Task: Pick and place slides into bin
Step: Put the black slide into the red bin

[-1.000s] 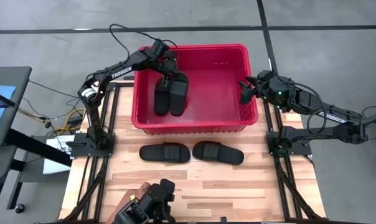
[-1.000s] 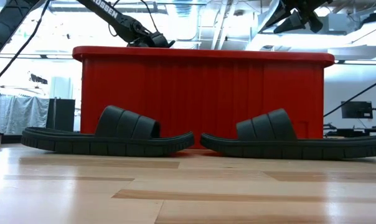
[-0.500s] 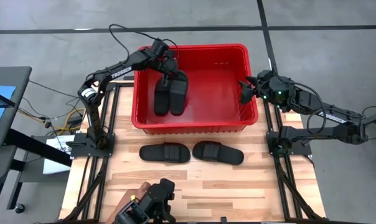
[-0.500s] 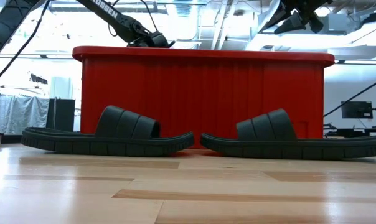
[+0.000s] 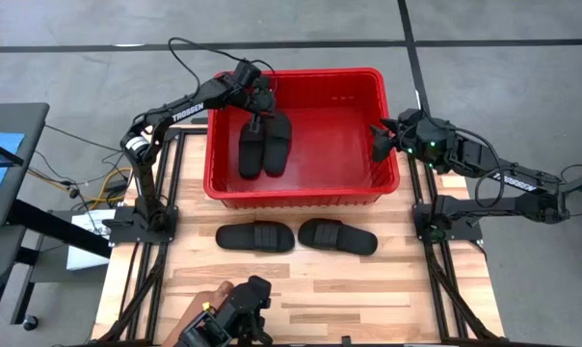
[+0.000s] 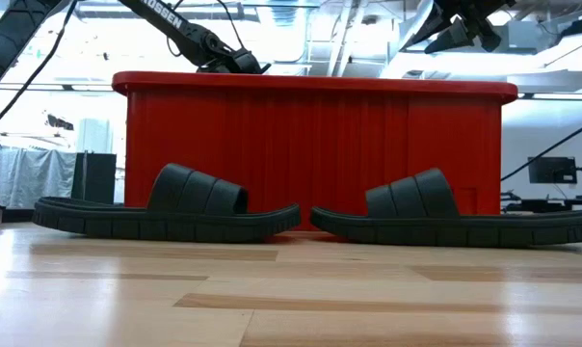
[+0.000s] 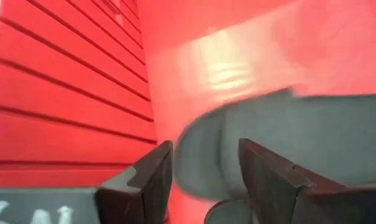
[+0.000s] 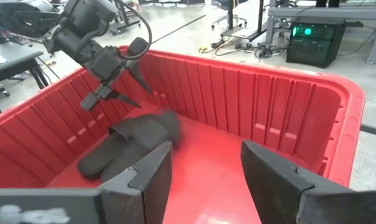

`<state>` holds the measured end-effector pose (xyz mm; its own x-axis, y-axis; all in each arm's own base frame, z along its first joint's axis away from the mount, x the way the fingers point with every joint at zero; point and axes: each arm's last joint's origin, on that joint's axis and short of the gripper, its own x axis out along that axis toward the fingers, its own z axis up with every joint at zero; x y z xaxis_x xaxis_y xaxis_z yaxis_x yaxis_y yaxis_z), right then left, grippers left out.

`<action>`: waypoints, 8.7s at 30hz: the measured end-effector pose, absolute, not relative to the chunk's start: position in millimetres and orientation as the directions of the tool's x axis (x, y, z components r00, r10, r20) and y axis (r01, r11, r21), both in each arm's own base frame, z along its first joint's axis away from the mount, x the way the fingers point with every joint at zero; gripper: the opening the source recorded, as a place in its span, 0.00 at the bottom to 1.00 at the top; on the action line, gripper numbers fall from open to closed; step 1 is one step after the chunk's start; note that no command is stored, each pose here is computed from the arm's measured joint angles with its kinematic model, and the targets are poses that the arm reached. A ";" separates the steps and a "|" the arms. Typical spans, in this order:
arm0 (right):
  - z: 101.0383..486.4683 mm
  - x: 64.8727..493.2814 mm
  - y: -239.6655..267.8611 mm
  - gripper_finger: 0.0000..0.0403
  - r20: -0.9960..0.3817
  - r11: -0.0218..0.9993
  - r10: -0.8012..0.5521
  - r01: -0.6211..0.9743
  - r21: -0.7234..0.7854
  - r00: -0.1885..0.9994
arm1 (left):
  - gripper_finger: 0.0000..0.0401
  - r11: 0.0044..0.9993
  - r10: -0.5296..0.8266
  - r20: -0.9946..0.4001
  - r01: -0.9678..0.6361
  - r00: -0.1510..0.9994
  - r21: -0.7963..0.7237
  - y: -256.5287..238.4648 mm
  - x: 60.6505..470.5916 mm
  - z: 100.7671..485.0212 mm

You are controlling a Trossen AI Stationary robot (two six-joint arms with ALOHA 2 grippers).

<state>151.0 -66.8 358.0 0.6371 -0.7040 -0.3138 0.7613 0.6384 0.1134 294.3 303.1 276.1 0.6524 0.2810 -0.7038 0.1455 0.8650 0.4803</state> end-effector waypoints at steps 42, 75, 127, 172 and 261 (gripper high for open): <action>360.4 156.5 -54.8 0.45 -0.292 0.732 -0.652 0.681 0.000 0.700 | 0.43 0.803 0.596 -0.536 -0.419 0.598 0.424 236.7 244.4 447.0; 361.4 165.8 12.2 0.45 -0.282 0.946 -0.319 0.324 -0.029 0.905 | 0.43 0.960 0.179 -0.767 -0.279 0.616 0.000 27.5 194.0 426.9; 350.3 191.3 56.7 0.45 -0.301 0.954 -0.133 0.204 0.220 0.944 | 0.43 0.562 -0.024 -0.880 0.734 0.474 0.381 -50.0 158.9 235.7; 352.1 188.9 56.5 0.45 -0.296 0.957 -0.107 0.179 0.227 0.949 | 0.43 0.301 0.059 -0.918 0.870 0.392 0.390 -101.8 164.6 228.4; 392.5 145.9 130.1 0.42 0.072 0.911 0.276 -0.285 0.300 0.959 | 0.03 0.762 0.353 -0.691 0.236 0.631 0.604 -226.3 264.1 304.7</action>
